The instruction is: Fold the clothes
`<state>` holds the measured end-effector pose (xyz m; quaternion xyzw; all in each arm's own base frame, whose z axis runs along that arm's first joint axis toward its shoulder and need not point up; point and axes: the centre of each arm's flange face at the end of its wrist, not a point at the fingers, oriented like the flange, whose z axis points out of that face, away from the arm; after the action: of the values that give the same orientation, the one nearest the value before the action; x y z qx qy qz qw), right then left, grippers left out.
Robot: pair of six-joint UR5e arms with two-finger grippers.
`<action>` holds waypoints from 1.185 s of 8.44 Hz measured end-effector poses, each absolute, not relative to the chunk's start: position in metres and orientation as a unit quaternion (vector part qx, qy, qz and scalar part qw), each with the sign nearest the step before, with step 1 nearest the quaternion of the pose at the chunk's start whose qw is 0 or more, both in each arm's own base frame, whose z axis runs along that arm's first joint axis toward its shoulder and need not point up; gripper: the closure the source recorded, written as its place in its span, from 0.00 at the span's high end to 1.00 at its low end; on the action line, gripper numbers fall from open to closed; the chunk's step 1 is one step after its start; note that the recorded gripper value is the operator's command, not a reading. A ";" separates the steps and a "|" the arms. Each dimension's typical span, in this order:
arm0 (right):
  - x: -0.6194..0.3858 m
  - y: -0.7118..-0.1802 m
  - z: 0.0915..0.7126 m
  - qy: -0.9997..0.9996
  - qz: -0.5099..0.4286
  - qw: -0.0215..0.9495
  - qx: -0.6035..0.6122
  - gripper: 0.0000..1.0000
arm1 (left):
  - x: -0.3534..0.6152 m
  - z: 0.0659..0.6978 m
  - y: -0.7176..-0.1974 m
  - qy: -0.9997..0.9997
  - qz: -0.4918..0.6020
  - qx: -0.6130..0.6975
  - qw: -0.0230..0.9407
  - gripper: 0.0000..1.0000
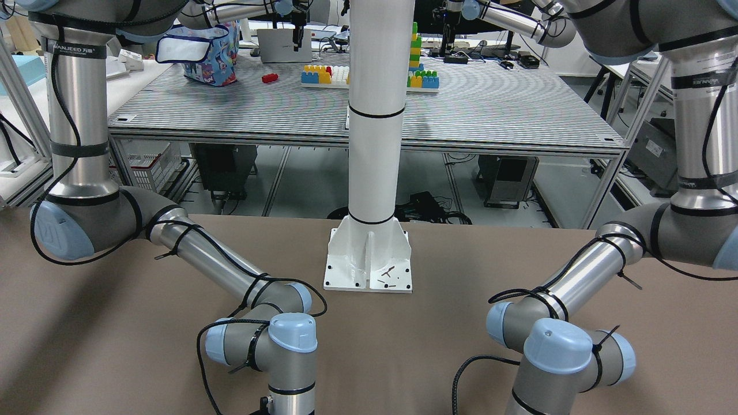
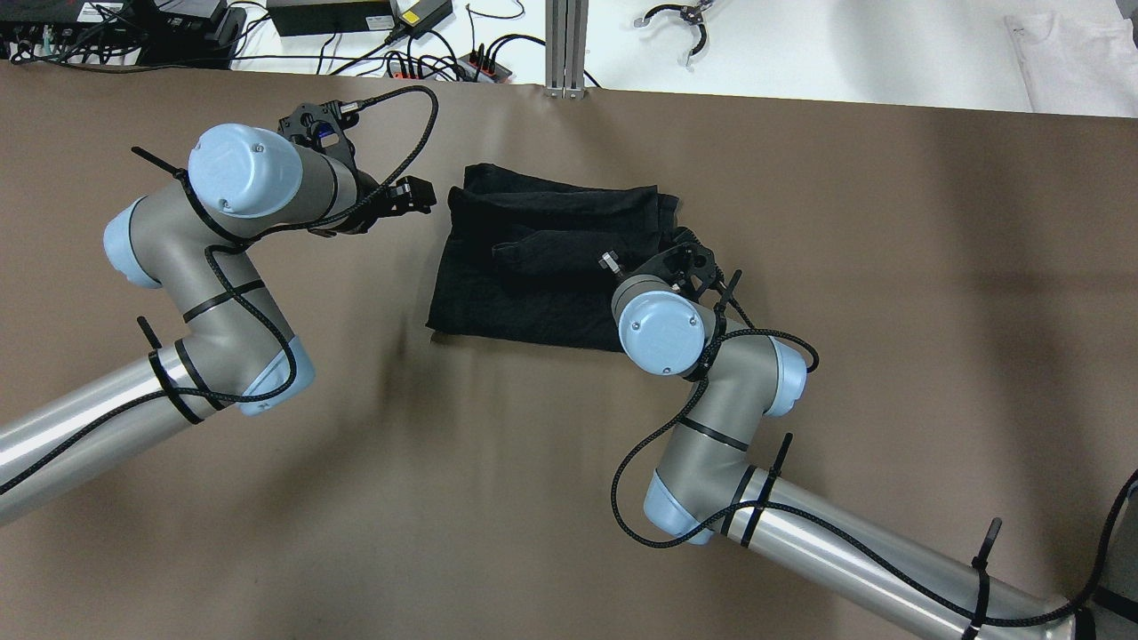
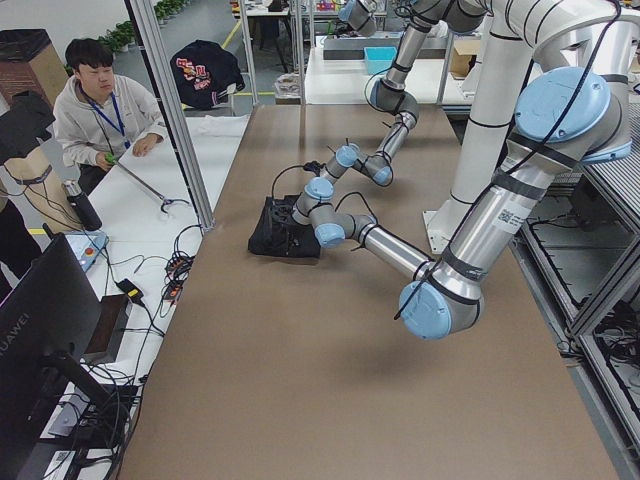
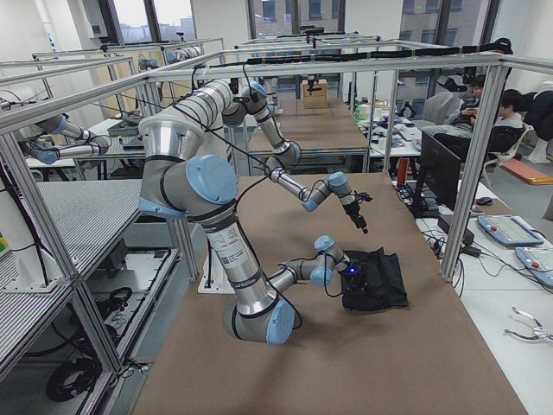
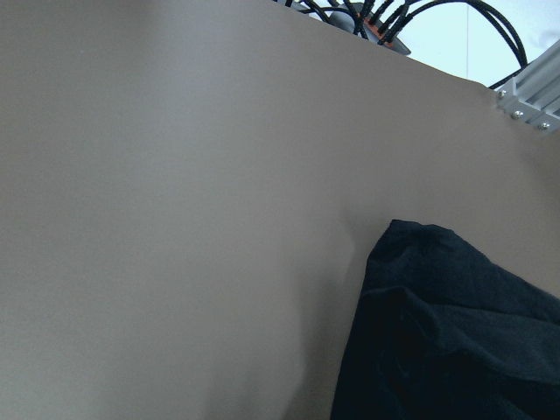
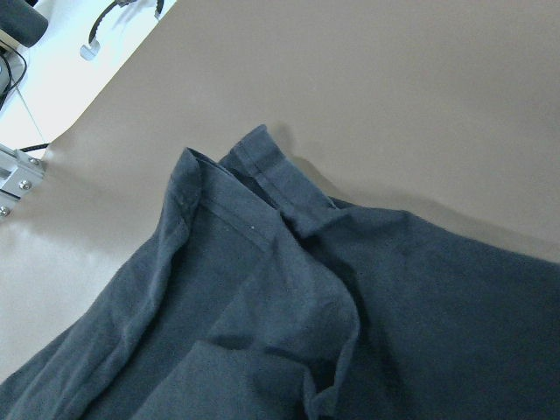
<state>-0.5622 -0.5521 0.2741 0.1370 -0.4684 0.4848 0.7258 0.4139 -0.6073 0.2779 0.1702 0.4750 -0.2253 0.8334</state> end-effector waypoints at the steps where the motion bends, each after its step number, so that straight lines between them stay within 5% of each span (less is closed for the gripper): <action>1: -0.554 -0.562 0.268 -0.470 0.489 0.721 0.142 0.00 | 0.414 0.278 -0.607 0.475 -0.225 0.170 0.834 1.00; 5: -0.524 -0.644 0.243 -0.448 0.518 0.709 0.172 0.00 | 0.413 0.276 -0.606 0.477 -0.225 0.171 0.832 1.00; 6: -0.519 -0.666 0.240 -0.437 0.526 0.708 0.177 0.39 | 0.413 0.276 -0.606 0.477 -0.225 0.172 0.832 1.00; 7: -0.519 -0.684 0.239 -0.423 0.530 0.712 0.183 0.59 | 0.412 0.276 -0.606 0.477 -0.225 0.172 0.832 1.00; 8: -0.522 -0.697 0.245 -0.406 0.531 0.719 0.191 0.93 | 0.412 0.276 -0.606 0.477 -0.225 0.172 0.832 1.00; 10: -0.525 -0.708 0.248 -0.381 0.508 0.741 0.218 0.93 | 0.412 0.275 -0.606 0.478 -0.224 0.171 0.832 1.00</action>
<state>-0.5254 -0.7077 0.2484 0.2184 -0.3813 0.5078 0.7410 0.4125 -0.6056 0.2755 0.1710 0.4775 -0.2245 0.8321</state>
